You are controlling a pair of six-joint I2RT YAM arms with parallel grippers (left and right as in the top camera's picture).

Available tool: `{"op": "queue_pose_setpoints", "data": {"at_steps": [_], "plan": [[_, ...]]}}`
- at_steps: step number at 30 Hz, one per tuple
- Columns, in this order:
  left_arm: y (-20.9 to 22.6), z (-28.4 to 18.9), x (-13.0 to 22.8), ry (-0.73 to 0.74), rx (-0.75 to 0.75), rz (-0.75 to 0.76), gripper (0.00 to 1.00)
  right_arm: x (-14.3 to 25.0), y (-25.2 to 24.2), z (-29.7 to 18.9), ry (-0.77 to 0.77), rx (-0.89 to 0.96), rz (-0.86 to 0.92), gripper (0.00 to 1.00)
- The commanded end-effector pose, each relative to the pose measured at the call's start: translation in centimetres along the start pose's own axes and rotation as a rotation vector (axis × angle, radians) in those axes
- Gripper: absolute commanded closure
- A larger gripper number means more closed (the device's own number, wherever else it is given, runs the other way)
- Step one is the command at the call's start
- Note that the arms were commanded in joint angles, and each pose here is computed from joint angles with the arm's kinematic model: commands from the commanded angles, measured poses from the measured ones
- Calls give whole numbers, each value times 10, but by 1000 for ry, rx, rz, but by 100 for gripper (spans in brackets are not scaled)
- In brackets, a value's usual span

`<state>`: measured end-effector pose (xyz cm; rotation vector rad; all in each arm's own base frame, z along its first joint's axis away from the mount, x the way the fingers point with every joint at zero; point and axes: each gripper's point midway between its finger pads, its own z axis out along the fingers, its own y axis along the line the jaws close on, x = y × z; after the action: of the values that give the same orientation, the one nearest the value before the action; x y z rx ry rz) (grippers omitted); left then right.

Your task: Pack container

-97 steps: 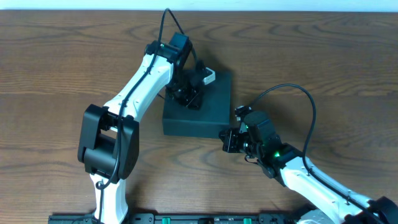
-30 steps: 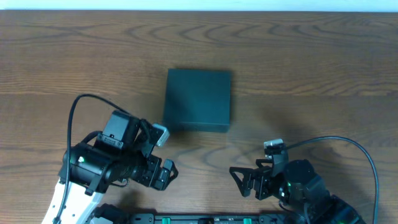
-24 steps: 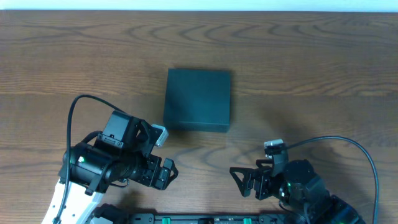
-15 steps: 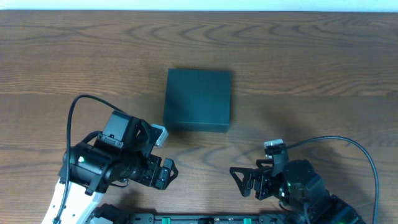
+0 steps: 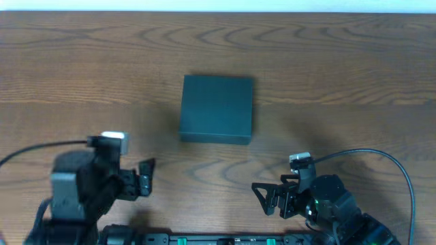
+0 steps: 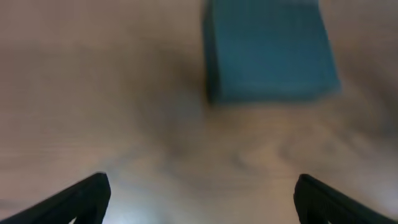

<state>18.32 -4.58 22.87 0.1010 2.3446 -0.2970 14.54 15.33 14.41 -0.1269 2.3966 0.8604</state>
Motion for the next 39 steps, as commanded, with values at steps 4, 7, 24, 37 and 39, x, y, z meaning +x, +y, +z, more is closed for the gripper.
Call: {"op": "queue_pose_setpoints", "data": {"at_steps": [4,7,24,37,39], "plan": [[35,21,24,-106,-123,40,5,-1,2,-2,-3,-8,12,1],[43,36,32,-165,-139,30,5,-1,2,-2,-3,-8,12,1],[60,77,52,-379,-148,12,5,-1,2,-2,-3,-8,12,1],[67,96,60,-391,-153,3,5,-1,2,-2,-3,-8,12,1],[67,96,60,-391,-152,3,5,-1,2,-2,-3,-8,12,1]]}}
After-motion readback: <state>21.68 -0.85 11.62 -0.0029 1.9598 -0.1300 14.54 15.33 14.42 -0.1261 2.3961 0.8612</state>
